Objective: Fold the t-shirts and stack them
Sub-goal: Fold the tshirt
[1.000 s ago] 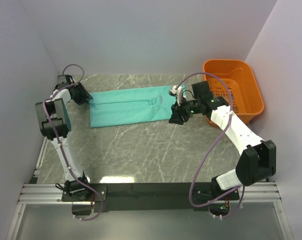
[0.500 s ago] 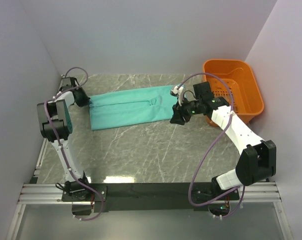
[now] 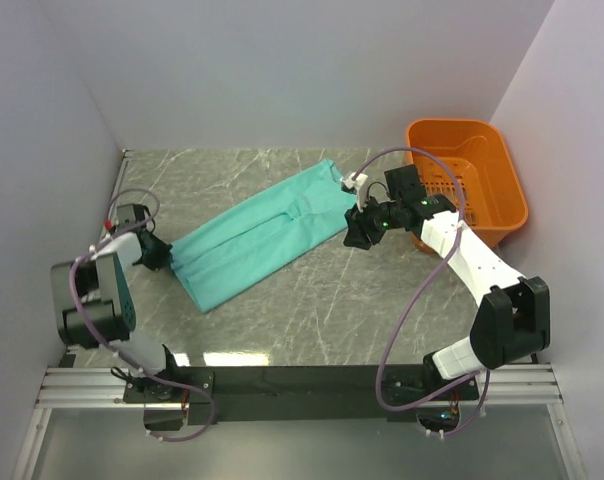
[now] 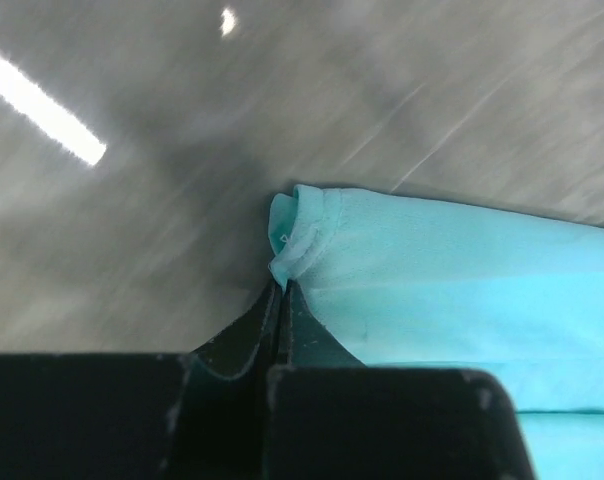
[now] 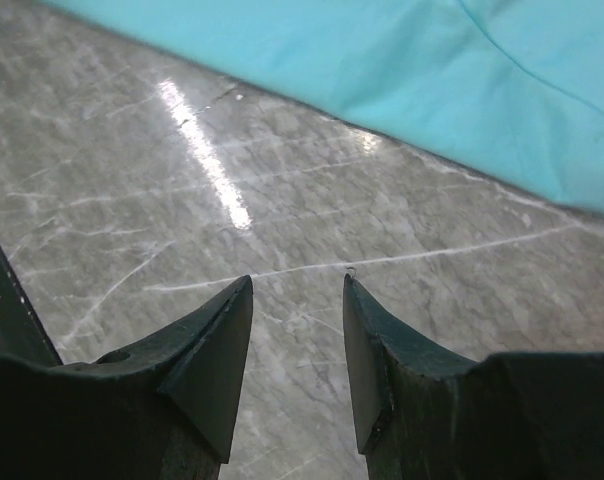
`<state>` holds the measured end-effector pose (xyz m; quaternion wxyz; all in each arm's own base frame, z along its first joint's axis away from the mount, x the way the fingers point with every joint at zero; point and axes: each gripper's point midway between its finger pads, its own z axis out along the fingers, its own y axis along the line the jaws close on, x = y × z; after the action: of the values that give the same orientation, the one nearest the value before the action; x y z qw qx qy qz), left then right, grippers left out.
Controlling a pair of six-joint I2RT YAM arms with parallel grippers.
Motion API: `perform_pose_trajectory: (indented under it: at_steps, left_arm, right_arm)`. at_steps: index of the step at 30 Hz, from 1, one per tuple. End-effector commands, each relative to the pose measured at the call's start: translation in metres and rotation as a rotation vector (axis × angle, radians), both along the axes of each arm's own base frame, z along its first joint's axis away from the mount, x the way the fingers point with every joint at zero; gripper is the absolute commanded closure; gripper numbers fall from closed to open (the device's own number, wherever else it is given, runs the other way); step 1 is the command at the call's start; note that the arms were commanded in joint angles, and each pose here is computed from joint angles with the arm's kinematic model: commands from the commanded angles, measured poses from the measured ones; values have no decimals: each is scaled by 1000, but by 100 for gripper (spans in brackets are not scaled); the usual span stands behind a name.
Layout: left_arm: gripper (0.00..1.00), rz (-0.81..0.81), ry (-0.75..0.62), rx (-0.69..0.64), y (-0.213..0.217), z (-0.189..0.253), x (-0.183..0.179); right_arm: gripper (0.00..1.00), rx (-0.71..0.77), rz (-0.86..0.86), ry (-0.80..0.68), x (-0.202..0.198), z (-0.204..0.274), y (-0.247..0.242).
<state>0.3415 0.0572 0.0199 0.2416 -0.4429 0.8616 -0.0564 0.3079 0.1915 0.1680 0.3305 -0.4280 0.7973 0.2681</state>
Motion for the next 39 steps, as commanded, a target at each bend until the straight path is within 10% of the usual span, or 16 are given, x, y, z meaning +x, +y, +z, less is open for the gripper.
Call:
perform_pose_trajectory:
  at_steps: [1, 5, 13, 17, 19, 29, 39]
  left_arm:
    - [99, 117, 104, -44, -10, -10, -63]
    - [98, 183, 48, -49, -4, 8, -87]
    - [17, 156, -297, 126, 20, 132, -70]
    - [16, -183, -513, 76, -17, 168, -35]
    - [1, -450, -661, -41, -60, 184, -9]
    - [1, -1043, -499, 81, -178, 170, 131]
    - [19, -1178, -434, 20, -231, 98, 231]
  right_arm:
    - [52, -22, -97, -32, 20, -1, -7]
    - [52, -25, -171, -35, 30, -3, -11]
    - [51, 3, -231, -26, 40, 3, -8]
    - [50, 18, -187, -34, 34, 12, -5]
    - [49, 23, -136, -48, 28, 15, -2]
    - [48, 34, -61, -18, 20, 5, -6]
    - [48, 22, -83, 18, 24, -5, -11]
